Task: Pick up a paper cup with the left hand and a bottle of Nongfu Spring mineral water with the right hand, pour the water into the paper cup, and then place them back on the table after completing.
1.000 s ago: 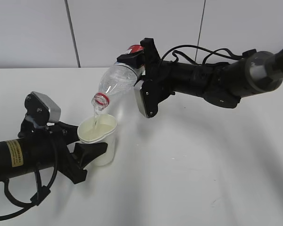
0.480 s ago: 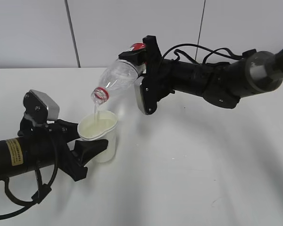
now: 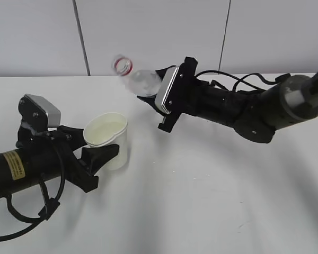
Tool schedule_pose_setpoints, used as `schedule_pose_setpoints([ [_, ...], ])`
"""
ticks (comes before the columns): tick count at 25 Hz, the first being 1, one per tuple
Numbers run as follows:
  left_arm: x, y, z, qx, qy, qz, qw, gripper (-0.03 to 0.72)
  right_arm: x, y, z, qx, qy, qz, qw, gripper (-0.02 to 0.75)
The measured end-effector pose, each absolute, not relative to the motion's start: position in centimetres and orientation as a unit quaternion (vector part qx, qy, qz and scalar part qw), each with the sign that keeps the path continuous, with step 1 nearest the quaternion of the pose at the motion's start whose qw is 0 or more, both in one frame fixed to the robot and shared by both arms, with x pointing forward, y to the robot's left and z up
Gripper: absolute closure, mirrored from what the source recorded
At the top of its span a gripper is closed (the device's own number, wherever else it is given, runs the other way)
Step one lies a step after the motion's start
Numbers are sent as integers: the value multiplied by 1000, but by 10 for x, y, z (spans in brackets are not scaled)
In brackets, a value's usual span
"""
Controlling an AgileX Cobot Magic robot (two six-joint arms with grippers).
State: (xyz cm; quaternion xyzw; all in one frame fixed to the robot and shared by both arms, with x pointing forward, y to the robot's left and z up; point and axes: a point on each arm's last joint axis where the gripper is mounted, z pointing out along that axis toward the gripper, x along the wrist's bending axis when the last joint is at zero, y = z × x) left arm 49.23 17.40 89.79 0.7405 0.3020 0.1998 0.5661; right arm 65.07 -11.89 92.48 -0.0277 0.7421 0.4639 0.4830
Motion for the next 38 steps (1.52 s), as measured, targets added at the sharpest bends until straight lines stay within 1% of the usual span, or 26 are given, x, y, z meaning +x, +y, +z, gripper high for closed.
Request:
schedule_pose_setpoints([
  [3,493,175,898,737,307,203,567,286,645,-123,923,79,715,533,445,316],
  [6,495,176,899,730,320,210,566,286,643,-129,920,151,692,564,424,316],
  [9,497,179,899,725,327,226,562,287,638,-135,912,216,683,576,394,316],
  [15,502,183,899,713,339,257,558,288,626,-142,898,291,671,588,345,316],
  [20,512,182,887,709,354,257,552,288,613,-148,893,312,652,603,338,316],
  [27,533,178,883,694,358,272,562,291,601,-151,882,324,663,592,324,316],
  [38,536,176,872,699,364,265,555,301,598,-149,881,321,667,599,305,317],
])
